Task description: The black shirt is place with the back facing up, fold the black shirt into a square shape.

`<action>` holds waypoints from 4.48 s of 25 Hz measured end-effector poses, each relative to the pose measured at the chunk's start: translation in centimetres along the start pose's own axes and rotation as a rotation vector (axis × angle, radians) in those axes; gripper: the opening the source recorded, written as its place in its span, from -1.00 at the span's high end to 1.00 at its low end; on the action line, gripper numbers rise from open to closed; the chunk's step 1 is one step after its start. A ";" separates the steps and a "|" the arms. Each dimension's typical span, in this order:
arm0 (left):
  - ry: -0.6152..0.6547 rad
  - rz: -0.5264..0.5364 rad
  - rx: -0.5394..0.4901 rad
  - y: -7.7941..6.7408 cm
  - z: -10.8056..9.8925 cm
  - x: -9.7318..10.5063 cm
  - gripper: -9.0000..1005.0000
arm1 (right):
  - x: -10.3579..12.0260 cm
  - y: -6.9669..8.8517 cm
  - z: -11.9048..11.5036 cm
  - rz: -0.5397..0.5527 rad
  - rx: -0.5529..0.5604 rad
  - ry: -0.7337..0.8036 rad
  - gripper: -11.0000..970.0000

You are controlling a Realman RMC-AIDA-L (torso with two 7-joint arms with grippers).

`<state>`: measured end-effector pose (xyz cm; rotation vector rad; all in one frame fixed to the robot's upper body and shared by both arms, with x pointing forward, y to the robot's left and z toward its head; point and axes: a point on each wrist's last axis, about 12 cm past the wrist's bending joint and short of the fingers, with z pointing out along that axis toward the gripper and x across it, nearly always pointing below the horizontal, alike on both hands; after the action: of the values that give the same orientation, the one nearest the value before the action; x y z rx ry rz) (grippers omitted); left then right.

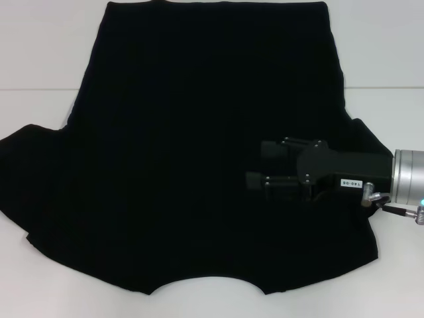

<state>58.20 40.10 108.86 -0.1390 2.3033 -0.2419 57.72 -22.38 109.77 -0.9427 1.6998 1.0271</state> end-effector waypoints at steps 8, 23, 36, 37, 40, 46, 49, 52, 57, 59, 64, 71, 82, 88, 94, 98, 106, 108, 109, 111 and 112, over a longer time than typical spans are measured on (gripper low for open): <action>-0.007 0.005 -0.001 0.0 -0.1 -0.4 0.97 | -0.1 -0.1 0.2 0.002 0.004 -0.003 -0.82; -0.006 0.066 0.064 -1.0 -1.1 -2.4 0.98 | 0.4 0.0 -0.1 0.021 0.014 -0.007 -0.82; 0.039 0.206 0.181 -6.1 0.7 -4.0 0.98 | 0.8 0.2 -0.2 0.033 0.014 -0.006 -0.82; 0.039 0.206 0.181 -6.1 0.7 -4.0 0.98 | 0.8 0.2 -0.2 0.033 0.014 -0.006 -0.82; 0.038 0.238 0.215 -7.9 1.2 -4.5 0.98 | 0.8 0.2 -0.2 0.033 0.014 -0.005 -0.82; 0.067 0.299 0.262 -10.4 1.9 -4.0 0.98 | 1.0 0.2 -0.3 0.038 0.018 -0.006 -0.82; 0.080 0.321 0.279 -11.3 2.2 -3.5 0.98 | 1.1 0.2 -0.4 0.039 0.019 -0.006 -0.82; 0.089 0.328 0.288 -11.7 2.3 -3.1 0.98 | 1.1 0.2 -0.4 0.039 0.020 -0.005 -0.82; 0.096 0.326 0.307 -12.4 2.5 -2.6 0.97 | 1.1 0.2 -0.5 0.038 0.023 -0.005 -0.82; 0.099 0.325 0.317 -12.8 2.6 -2.4 0.98 | 1.1 0.1 -0.5 0.037 0.024 -0.004 -0.82; 0.114 0.308 0.343 -13.7 2.8 -2.3 0.96 | 1.0 0.1 -0.6 0.033 0.027 -0.004 -0.82; 0.151 0.306 0.420 -14.7 2.4 -2.2 0.52 | 0.8 -0.2 -1.0 0.028 0.043 -0.012 -0.82; 0.059 0.323 0.935 -16.4 -1.2 -0.5 0.03 | -0.3 -3.0 -5.2 0.218 0.176 -0.013 -0.82; -0.097 0.452 1.135 -17.6 -1.5 2.5 -0.52 | -0.7 -5.3 -8.9 0.455 0.325 0.100 -0.82; -0.154 0.553 1.167 -18.5 -0.8 5.0 -0.87 | -0.9 -6.3 -12.0 0.561 0.476 0.203 -0.82; -0.143 0.656 1.173 -18.9 -0.4 6.1 -0.89 | -0.9 -6.7 -13.1 0.620 0.552 0.265 -0.82; -0.070 0.777 1.179 -19.5 0.1 7.2 -0.89 | -0.3 -7.4 -13.5 0.691 0.648 0.308 -0.82; -0.069 0.780 1.177 -19.6 0.1 7.2 -0.89 | -0.1 -7.4 -13.2 0.708 0.648 0.307 -0.82; -0.069 0.781 1.177 -19.6 0.1 7.2 -0.89 | 0.0 -7.3 -12.9 0.717 0.641 0.309 -0.82; -0.070 0.782 1.177 -19.6 0.1 7.2 -0.89 | 0.3 -7.2 -12.5 0.729 0.629 0.312 -0.82; -0.071 0.783 1.177 -19.6 0.1 7.2 -0.89 | 0.4 -7.2 -12.3 0.734 0.624 0.314 -0.82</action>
<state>53.92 19.69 107.90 1.2626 1.6383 -1.0623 60.35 -36.36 110.75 -0.0517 2.5152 0.7047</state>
